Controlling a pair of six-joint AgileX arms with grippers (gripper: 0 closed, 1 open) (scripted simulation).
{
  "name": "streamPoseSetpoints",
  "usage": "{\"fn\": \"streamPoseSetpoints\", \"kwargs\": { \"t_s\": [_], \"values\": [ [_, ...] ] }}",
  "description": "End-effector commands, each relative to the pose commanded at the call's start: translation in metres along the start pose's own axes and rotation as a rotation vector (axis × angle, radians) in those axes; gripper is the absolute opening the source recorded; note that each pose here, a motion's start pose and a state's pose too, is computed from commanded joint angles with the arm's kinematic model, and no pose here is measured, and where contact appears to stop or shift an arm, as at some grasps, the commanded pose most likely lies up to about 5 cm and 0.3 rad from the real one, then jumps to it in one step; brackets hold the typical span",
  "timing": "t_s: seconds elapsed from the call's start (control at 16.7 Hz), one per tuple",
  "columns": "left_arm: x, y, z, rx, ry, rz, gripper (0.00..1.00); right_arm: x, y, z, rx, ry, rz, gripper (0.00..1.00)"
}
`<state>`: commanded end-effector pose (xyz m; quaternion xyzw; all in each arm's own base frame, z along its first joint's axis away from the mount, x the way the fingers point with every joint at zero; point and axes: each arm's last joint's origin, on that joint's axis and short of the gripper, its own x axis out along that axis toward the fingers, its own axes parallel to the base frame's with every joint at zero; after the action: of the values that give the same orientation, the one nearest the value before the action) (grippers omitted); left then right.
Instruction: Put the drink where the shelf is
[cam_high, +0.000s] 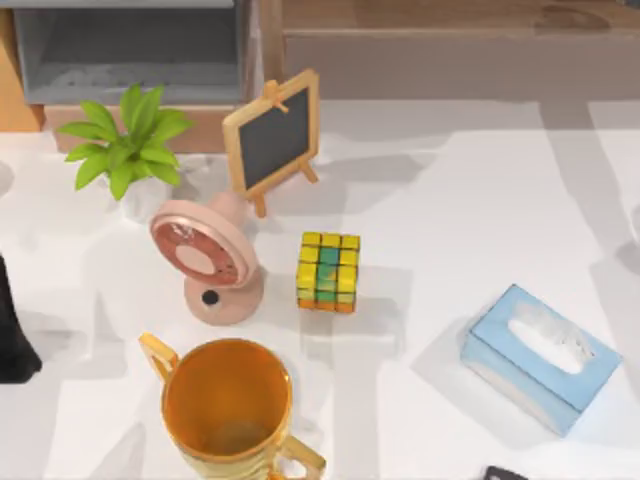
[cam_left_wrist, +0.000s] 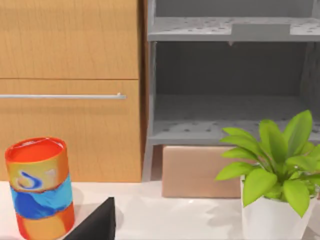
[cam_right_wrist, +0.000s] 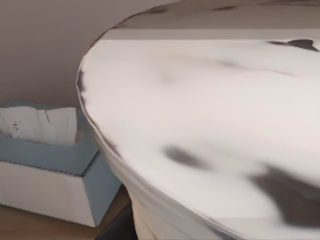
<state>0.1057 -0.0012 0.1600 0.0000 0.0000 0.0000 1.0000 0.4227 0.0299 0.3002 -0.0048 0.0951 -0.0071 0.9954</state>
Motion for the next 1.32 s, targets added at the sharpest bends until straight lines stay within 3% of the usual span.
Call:
{"fn": "streamPoseSetpoints", "kwargs": {
  "t_s": [0.84, 1.32],
  "values": [
    [0.000, 0.000, 0.000, 0.000, 0.000, 0.000, 1.00, 0.043, 0.000, -0.026, 0.000, 0.000, 0.000, 0.00],
    [0.000, 0.000, 0.000, 0.000, 0.000, 0.000, 1.00, 0.043, 0.000, -0.026, 0.000, 0.000, 0.000, 0.60]
  ]
}}
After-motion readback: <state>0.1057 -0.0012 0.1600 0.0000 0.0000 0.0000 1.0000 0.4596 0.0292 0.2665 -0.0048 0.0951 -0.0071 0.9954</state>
